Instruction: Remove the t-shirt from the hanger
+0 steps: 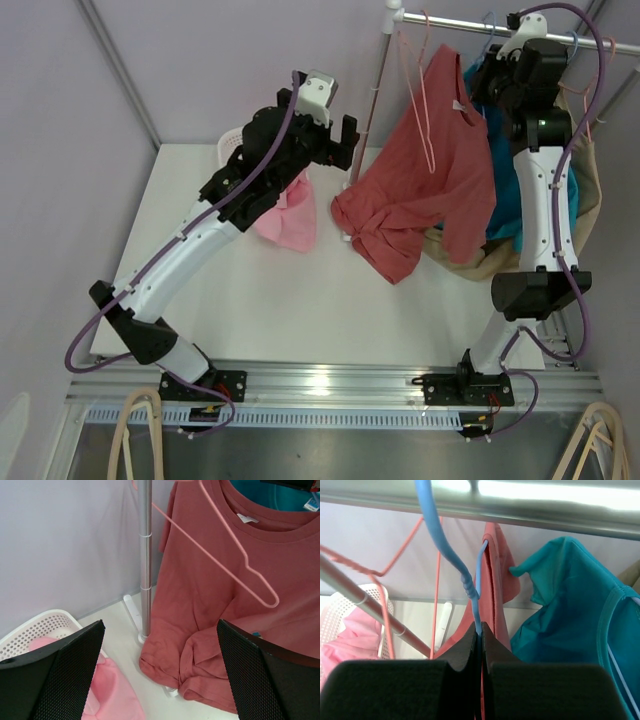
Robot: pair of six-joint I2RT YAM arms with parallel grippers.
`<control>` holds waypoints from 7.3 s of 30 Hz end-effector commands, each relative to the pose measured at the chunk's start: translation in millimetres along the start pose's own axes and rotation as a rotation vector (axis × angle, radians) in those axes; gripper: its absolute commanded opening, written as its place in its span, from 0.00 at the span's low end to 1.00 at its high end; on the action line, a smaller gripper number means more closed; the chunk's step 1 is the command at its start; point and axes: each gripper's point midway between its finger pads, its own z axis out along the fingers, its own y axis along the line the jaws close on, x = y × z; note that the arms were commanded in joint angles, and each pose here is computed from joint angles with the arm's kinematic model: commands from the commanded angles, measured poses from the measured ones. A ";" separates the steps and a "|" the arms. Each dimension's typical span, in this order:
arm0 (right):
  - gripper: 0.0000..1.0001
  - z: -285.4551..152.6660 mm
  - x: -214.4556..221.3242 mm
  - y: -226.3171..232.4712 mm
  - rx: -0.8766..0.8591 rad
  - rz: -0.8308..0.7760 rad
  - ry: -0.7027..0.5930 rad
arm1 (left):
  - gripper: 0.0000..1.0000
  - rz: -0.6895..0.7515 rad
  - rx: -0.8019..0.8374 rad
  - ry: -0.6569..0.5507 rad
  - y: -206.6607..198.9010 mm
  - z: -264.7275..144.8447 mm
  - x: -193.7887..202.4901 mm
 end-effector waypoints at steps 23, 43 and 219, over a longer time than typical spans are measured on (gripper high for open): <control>0.00 -152.4 -44.1 41.7 0.484 0.280 -0.263 | 0.99 0.136 0.257 -0.345 -100.3 -123.4 -1.8; 0.00 -174.8 -20.5 61.8 0.432 0.458 -0.194 | 0.99 0.142 0.581 -0.437 -162.6 -185.9 92.9; 0.00 19.0 -68.5 28.0 0.241 0.055 -0.443 | 0.01 -0.581 -0.474 0.510 253.5 97.5 225.9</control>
